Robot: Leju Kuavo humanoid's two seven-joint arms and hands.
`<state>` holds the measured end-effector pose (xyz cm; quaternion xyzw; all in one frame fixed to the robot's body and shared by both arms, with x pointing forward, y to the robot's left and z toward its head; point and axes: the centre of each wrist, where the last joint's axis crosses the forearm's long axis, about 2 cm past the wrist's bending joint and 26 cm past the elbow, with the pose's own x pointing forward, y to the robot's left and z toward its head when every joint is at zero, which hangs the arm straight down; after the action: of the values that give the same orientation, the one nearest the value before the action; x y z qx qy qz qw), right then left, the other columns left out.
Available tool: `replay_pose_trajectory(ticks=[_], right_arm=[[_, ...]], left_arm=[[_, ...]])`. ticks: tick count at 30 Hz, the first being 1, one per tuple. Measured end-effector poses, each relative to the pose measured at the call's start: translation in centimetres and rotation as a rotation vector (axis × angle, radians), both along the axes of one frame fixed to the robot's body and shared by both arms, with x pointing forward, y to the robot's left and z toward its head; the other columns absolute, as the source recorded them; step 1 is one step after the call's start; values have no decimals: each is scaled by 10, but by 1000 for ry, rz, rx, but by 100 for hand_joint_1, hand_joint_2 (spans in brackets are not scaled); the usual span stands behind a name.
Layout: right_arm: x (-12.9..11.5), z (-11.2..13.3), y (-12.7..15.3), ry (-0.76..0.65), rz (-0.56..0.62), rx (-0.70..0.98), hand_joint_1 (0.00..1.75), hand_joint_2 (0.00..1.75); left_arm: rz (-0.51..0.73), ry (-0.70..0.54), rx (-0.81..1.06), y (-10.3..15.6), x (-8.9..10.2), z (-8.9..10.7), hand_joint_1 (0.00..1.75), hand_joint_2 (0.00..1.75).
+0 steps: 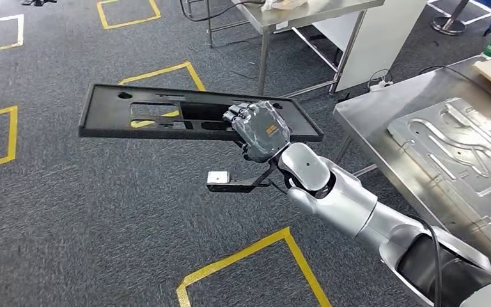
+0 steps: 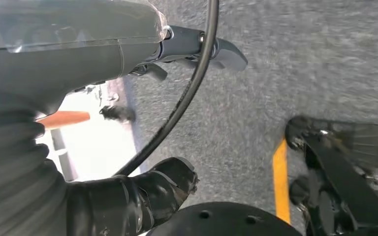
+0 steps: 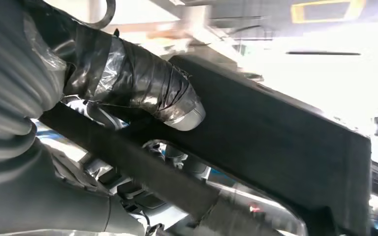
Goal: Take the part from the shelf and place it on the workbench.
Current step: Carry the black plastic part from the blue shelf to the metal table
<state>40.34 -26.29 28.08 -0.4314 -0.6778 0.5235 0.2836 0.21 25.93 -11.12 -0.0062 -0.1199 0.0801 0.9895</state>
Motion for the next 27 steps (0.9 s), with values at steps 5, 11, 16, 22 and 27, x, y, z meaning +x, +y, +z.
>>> replay_pose_trajectory(ticks=[5, 11, 16, 22, 27], right_arm=[[0, 5, 0, -11, 3, -2, 175, 175], [0, 7, -3, -22, -9, -15, 175, 175], [6, 27, -32, -101, -91, -125, 175, 175], [10, 46, -74, -155, -192, -253, 175, 175], [7, 58, -117, -183, -320, -378, 175, 175]], left_arm=[[7, 7, -10, -1, -3, 0, 0, 175], [10, 7, -9, 1, -2, 0, 0, 175], [31, 3, -14, 0, -2, 0, 0, 175], [61, 11, -21, -2, -5, 0, 0, 175], [71, 11, -31, -5, -4, 0, 0, 175]])
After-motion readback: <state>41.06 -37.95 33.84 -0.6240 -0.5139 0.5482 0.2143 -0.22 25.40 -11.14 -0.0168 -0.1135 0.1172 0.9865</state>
